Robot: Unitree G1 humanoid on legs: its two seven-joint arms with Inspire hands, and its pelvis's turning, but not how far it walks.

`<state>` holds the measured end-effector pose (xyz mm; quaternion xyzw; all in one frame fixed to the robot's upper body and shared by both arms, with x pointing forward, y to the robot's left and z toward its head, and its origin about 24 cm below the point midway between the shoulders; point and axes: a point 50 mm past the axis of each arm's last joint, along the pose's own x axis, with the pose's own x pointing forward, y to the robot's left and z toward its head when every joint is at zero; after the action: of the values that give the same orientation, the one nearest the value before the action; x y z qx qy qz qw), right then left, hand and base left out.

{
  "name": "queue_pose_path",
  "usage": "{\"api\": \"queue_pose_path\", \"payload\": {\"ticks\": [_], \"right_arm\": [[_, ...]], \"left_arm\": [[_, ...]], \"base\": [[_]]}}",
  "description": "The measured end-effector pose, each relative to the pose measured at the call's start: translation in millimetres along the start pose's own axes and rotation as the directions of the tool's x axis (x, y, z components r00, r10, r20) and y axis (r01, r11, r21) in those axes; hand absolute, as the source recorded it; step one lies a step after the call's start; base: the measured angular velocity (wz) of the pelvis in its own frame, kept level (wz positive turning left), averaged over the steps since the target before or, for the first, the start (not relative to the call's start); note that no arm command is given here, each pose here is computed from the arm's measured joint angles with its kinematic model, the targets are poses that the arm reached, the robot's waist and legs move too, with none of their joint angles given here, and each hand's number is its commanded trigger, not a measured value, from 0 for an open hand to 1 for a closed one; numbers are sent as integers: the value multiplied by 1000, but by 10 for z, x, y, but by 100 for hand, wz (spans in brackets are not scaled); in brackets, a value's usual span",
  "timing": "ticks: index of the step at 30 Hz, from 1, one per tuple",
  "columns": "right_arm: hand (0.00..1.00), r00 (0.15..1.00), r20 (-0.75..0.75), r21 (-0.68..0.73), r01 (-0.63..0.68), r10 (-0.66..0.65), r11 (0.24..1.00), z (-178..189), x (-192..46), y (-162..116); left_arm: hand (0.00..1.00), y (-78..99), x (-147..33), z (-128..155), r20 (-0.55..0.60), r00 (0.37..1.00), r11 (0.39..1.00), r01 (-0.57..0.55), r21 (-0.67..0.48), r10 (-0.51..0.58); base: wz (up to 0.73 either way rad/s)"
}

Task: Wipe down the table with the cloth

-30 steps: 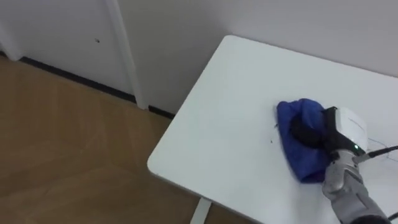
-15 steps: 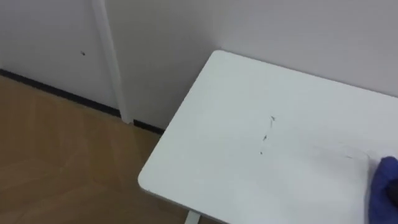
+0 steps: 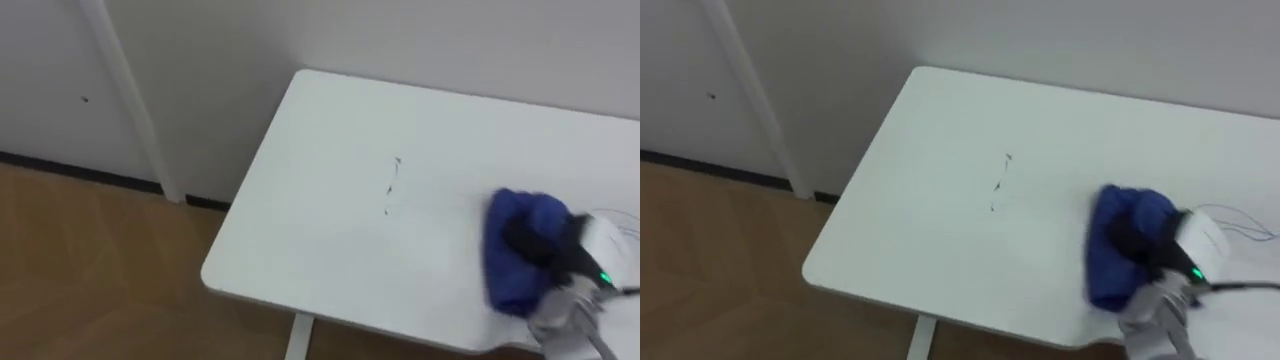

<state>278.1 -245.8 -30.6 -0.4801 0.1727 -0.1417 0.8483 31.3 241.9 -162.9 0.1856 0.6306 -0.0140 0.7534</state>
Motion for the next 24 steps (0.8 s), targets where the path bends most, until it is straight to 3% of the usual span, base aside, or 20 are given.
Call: {"api": "queue_pose_path", "payload": {"ticks": [3, 8, 12, 17, 20, 24], "right_arm": [[100, 997, 80, 2, 0, 0, 1000, 255, 154, -109], [100, 998, 60, -15, 21, -20, 1000, -33, 198, -256], [100, 1000, -28, 12, 8, -8, 1000, -352, 85, -205], [100, 967, -244, 38, 81, -69, 996, -1023, -230, -250], [100, 954, -288, 23, 96, -86, 995, -1182, -318, -297], [100, 962, -261, 8, 91, -85, 996, -1087, -318, -238]], "left_arm": [[0, -7, -13, -63, -9, 1000, 1000, 12, -27, -12], [0, 11, -65, -293, -63, 998, 999, 16, -29, -17], [0, 103, -70, -293, -48, 999, 1000, -9, -29, 7], [0, 158, -71, -277, -21, 999, 997, -45, -56, 44], [0, 131, -68, -265, -20, 999, 997, -44, -61, 42], [0, 117, -50, -179, 0, 999, 998, -41, -56, 41]], "base": [[49], [44], [28], [15], [-31], [-46]]}}
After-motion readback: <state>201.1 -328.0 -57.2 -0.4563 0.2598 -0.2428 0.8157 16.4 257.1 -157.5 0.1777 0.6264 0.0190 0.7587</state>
